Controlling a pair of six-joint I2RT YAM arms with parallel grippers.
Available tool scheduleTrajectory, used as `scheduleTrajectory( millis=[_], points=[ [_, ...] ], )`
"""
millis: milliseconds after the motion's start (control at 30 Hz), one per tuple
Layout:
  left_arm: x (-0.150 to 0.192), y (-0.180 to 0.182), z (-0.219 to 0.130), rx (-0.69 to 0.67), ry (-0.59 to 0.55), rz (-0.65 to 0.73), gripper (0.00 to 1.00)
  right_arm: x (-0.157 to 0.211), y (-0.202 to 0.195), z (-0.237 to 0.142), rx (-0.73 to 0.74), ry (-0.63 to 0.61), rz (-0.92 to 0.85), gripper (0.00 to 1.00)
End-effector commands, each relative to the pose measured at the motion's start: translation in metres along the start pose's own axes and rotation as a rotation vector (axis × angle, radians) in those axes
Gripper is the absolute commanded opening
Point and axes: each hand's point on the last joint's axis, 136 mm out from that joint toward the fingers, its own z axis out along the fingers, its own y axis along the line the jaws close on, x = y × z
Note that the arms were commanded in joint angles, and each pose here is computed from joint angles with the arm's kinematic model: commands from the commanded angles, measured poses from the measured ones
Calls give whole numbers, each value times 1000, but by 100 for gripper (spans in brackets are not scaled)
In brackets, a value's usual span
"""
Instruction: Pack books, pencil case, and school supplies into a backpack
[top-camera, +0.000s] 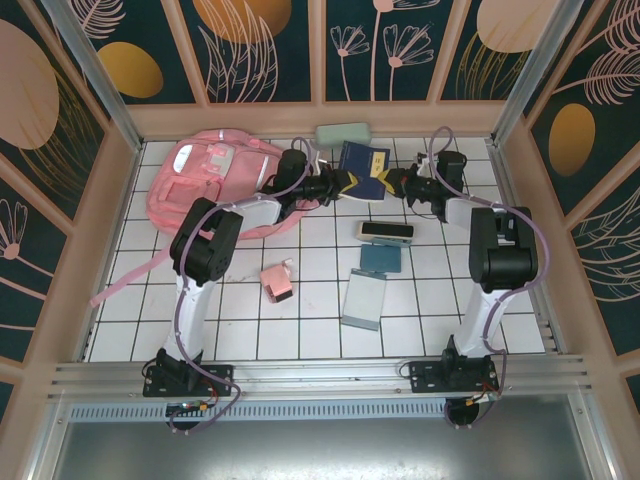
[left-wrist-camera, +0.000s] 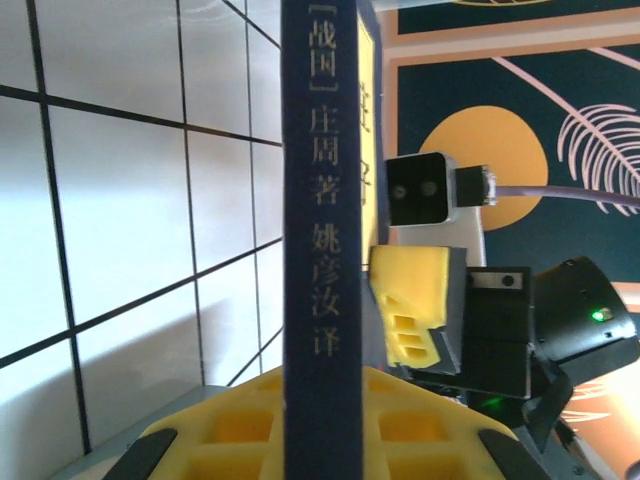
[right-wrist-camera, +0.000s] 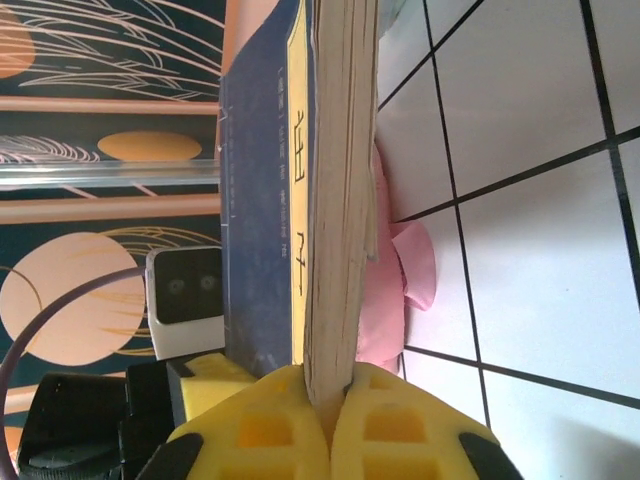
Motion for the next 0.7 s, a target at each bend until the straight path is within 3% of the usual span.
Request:
scheduleTrajectory(
  millis=[0, 33, 67, 433, 533, 667],
  points=[
    [-8, -33, -15, -1, -2, 122, 23, 4, 29, -11, -67, 5, -72, 0],
    [-14, -28, -19, -49, -22, 147, 37, 4, 30, -11, -67, 2, -73, 0],
    [-20, -19, -24, -124, -43, 164, 44, 4, 32, -12, -68, -1, -77, 0],
    [-84, 41, -126, -913, -281, 455, 52, 11, 35, -8, -33, -3, -104, 0],
    [-90, 56, -155, -1102, -307, 522, 53, 14, 33, -4, -28, 5, -103, 0],
    [-90, 74, -176, -1253, -286, 585, 55, 17, 31, 1, -25, 12, -100, 0]
  ],
)
